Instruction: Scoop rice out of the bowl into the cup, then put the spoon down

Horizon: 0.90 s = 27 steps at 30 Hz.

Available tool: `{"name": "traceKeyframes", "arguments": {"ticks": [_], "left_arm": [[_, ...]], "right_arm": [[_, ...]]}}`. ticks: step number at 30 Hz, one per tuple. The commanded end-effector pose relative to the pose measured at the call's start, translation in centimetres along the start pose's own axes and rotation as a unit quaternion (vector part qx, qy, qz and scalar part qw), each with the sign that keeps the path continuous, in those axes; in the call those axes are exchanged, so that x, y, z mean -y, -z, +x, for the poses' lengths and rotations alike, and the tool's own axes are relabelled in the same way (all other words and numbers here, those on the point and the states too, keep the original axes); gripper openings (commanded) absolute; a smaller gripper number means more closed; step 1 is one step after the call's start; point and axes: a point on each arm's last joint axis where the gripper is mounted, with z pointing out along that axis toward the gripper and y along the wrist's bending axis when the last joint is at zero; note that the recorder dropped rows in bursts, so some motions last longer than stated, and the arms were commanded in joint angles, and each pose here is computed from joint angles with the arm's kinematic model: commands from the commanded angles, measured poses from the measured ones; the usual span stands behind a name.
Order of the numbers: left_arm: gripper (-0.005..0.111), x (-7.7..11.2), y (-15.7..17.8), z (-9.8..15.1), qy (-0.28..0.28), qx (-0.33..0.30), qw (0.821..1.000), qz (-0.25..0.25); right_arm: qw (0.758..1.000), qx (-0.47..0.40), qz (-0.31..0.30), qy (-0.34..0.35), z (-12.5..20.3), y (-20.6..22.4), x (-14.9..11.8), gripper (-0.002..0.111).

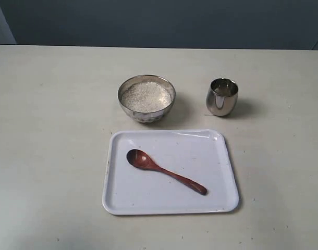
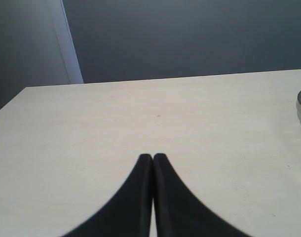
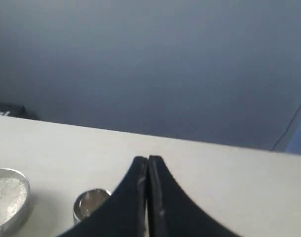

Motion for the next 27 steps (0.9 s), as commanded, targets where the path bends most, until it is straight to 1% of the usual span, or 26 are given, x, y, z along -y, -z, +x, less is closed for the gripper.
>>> {"name": "traceKeyframes", "arguments": {"ticks": [1, 4, 6, 11, 16, 22, 27], "left_arm": [[0.001, 0.0, 0.1, -0.1, 0.003, 0.004, 1.000, 0.001], [0.001, 0.0, 0.1, -0.1, 0.003, 0.004, 1.000, 0.001], [0.001, 0.0, 0.1, -0.1, 0.003, 0.004, 1.000, 0.001], [0.001, 0.0, 0.1, -0.1, 0.003, 0.004, 1.000, 0.001], [0.001, 0.0, 0.1, -0.1, 0.003, 0.004, 1.000, 0.001], [0.001, 0.0, 0.1, -0.1, 0.003, 0.004, 1.000, 0.001], [0.001, 0.0, 0.1, -0.1, 0.003, 0.004, 1.000, 0.001]], "right_arm": [[0.996, 0.018, 0.042, -0.076, 7.0, 2.6, 0.6, 0.000], [0.995, 0.003, 0.062, -0.078, 11.0, 4.1, 0.7, 0.000], [0.994, 0.006, 0.077, -0.080, 12.8, 5.0, 0.8, 0.000], [0.990, 0.036, 0.109, -0.086, 15.7, 6.7, 0.8, 0.000], [0.989, 0.054, 0.114, -0.084, 17.3, 7.6, 0.4, 0.000], [0.992, 0.012, 0.096, -0.080, 18.3, 7.6, 0.0, 0.000], [0.992, -0.006, 0.093, -0.083, 19.0, 7.5, -0.1, 0.000]]}}
